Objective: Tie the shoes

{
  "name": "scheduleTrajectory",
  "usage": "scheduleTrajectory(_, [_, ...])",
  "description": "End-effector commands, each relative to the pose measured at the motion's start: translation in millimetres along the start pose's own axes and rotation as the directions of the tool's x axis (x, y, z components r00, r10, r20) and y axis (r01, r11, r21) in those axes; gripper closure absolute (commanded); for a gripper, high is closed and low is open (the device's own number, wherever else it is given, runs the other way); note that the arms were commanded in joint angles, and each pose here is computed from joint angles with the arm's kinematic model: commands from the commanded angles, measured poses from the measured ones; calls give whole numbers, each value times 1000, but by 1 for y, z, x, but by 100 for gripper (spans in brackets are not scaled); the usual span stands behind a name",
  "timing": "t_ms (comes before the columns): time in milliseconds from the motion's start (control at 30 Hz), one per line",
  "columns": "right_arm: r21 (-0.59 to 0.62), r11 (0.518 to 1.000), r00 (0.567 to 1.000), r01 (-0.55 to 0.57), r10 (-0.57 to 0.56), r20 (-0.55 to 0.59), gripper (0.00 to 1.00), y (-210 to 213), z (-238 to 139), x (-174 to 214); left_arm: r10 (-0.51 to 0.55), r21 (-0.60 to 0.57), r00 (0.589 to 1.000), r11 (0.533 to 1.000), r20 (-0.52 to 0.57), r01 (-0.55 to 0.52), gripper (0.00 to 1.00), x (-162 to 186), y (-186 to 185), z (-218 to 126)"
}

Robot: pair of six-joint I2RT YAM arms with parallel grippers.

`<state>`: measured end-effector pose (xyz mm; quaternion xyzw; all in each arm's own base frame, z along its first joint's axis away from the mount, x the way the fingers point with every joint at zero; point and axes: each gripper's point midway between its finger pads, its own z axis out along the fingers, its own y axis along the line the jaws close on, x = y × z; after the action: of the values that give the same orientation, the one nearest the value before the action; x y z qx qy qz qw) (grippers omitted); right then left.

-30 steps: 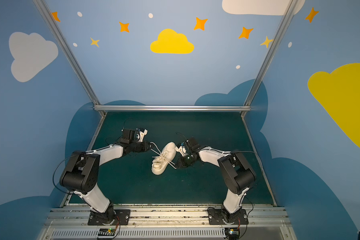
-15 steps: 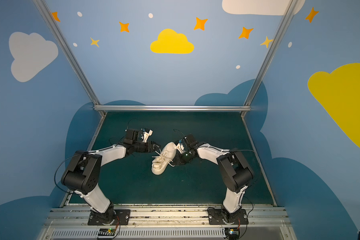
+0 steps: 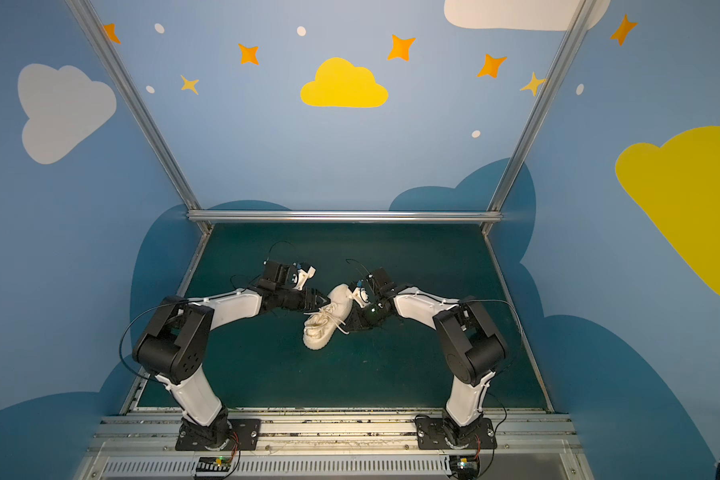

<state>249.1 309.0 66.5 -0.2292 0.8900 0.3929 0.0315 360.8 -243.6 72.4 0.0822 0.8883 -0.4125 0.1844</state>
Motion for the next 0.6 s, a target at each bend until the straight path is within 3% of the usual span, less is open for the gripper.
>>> scheduleTrajectory(0, [-16, 1000, 1000, 23, -23, -4, 100, 9, -2, -4, -1, 25, 1000, 1000, -3, 1, 50, -4, -5, 4])
scheduleTrajectory(167, [-16, 1000, 1000, 20, -21, -10, 100, 7, -2, -2, 11, 29, 1000, 1000, 12, -11, 68, -8, -9, 2])
scheduleTrajectory(300, [-12, 1000, 1000, 18, -19, -15, 100, 6, -1, 1, 10, 29, 1000, 1000, 14, -10, 94, -9, -9, 2])
scheduleTrajectory(567, [3, 1000, 1000, 0, 0, -23, 100, 0, -3, 10, 43, 2, 994, 999, 104, -43, 97, -25, -14, -16])
